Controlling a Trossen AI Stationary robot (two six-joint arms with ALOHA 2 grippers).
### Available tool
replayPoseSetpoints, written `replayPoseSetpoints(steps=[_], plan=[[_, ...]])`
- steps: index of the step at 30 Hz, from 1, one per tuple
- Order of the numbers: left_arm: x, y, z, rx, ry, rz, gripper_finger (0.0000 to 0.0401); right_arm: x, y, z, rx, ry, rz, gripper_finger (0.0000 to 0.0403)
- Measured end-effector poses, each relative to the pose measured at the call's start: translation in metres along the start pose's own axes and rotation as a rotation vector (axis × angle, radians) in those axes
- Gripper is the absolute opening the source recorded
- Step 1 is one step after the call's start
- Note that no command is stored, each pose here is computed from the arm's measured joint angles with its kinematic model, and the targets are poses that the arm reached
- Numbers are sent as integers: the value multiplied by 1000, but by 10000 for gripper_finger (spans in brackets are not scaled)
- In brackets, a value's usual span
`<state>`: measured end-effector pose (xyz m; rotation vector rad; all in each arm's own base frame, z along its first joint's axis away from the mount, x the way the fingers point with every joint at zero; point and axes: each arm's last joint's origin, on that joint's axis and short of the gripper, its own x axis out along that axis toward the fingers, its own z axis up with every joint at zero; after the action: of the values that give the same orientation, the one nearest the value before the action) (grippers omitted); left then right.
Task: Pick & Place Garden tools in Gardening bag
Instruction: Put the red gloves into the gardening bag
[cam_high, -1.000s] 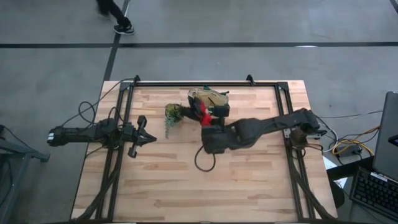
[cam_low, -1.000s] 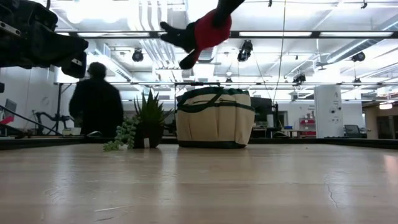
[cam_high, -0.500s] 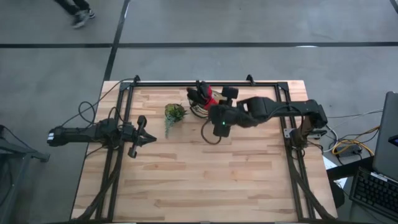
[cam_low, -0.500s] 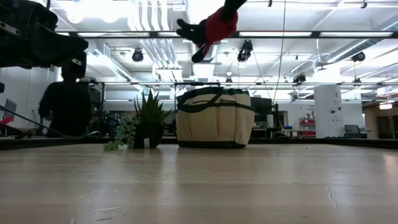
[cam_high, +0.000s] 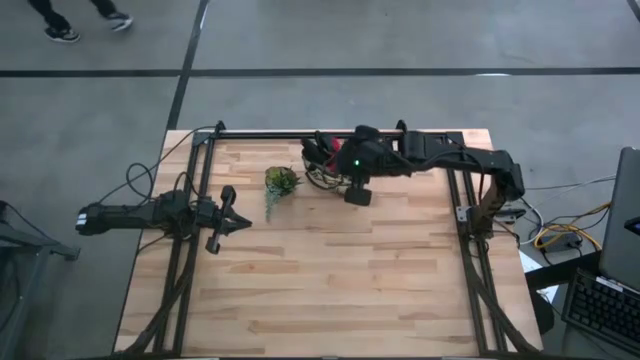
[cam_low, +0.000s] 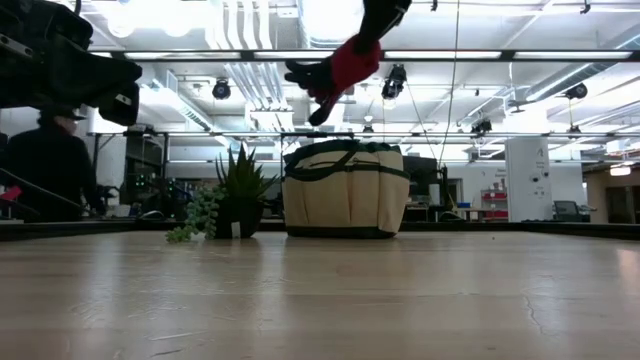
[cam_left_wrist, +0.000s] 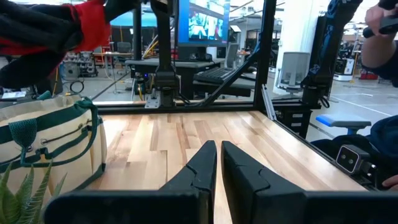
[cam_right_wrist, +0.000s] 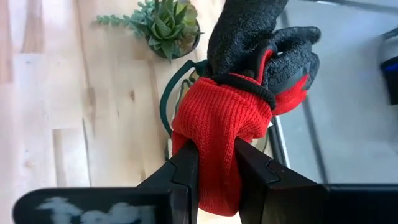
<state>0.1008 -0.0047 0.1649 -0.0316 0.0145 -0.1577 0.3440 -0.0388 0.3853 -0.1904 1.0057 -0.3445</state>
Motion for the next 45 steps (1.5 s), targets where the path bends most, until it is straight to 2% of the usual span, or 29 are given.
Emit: replayPoseSetpoints(steps=[7, 16, 28, 34, 37, 42, 45], plan=[[0, 0, 0, 0, 0, 0, 28, 1, -22, 2, 58, -37, 157, 63], [0, 0, 0, 0, 0, 0, 28, -2, -47, 4, 126, -118, 444, 63], [0, 0, 0, 0, 0, 0, 28, 11, -63, -12, 249, -147, 1112, 63], [0, 0, 0, 0, 0, 0, 28, 21, -58, -21, 320, -133, 1474, 63], [0, 0, 0, 0, 0, 0, 28, 26, -52, -24, 322, -144, 1605, 63], [0, 0, 0, 0, 0, 0, 28, 32, -48, -26, 309, -143, 1599, 63], [0, 0, 0, 0, 0, 0, 28, 35, -48, -26, 304, -130, 1505, 63]])
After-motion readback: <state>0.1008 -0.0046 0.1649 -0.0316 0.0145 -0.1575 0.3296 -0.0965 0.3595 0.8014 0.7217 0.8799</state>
